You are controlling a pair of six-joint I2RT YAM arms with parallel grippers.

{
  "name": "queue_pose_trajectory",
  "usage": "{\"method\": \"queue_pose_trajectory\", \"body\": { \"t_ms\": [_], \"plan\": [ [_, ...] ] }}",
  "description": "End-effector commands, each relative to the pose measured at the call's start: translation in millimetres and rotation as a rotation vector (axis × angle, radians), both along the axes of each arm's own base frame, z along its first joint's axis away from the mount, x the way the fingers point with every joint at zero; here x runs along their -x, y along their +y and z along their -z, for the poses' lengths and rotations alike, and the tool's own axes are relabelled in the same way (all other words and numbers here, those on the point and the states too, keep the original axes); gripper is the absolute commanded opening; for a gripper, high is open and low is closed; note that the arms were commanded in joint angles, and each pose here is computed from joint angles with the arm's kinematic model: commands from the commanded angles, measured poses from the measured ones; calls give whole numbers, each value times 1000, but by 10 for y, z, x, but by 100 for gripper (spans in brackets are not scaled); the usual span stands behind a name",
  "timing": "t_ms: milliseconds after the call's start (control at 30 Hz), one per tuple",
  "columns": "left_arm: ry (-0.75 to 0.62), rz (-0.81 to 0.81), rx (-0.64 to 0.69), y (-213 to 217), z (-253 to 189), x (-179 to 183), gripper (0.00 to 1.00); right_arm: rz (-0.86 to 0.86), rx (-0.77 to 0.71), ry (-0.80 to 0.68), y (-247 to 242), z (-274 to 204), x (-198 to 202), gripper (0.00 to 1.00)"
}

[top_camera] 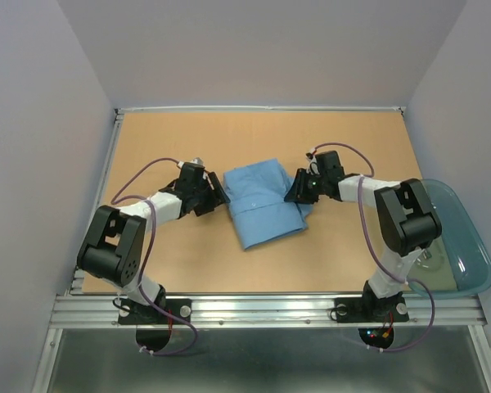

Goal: Fold and stack the long sleeve shirts
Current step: Fold the shirt

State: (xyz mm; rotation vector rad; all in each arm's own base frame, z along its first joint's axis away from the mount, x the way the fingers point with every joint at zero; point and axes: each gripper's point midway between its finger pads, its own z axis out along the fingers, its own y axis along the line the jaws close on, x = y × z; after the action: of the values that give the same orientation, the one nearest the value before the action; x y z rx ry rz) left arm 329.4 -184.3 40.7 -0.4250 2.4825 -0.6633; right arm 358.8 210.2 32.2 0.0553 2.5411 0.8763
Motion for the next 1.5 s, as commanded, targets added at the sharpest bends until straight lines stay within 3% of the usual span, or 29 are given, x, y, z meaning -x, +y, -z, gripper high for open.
{"method": "queue_pose_trajectory", "body": {
  "t_ms": [0, 167, 367, 600, 900, 1167, 1300, 1467],
  "plan": [
    [-75, -6, -72, 54, -446, 5, 75, 42, 36, -125, -115, -428, -185, 49],
    [-139, 36, -90, -65, -771, 139, 75, 84, 31, -219, -200, -897, -136, 62],
    [-122, 225, -14, -563, -786, 588, 67, 24, -84, -232, -24, -1202, 215, 62],
    [-60, 316, -5, -730, -544, 834, 58, -85, -218, -119, 385, -906, 767, 47],
    [-47, 385, -11, -896, -498, 899, 58, -5, -205, -14, 149, -185, 863, 20],
    [-21, 475, -3, -1029, -413, 1000, 57, 59, -267, 119, -143, 325, 858, 16],
    [-17, 560, 8, -1178, -402, 1075, 56, 50, -285, 102, -115, 264, 794, 16],
    [66, 595, -22, -1162, -80, 1175, 45, 102, -289, 79, -267, 204, 716, 16]
  ]
}}
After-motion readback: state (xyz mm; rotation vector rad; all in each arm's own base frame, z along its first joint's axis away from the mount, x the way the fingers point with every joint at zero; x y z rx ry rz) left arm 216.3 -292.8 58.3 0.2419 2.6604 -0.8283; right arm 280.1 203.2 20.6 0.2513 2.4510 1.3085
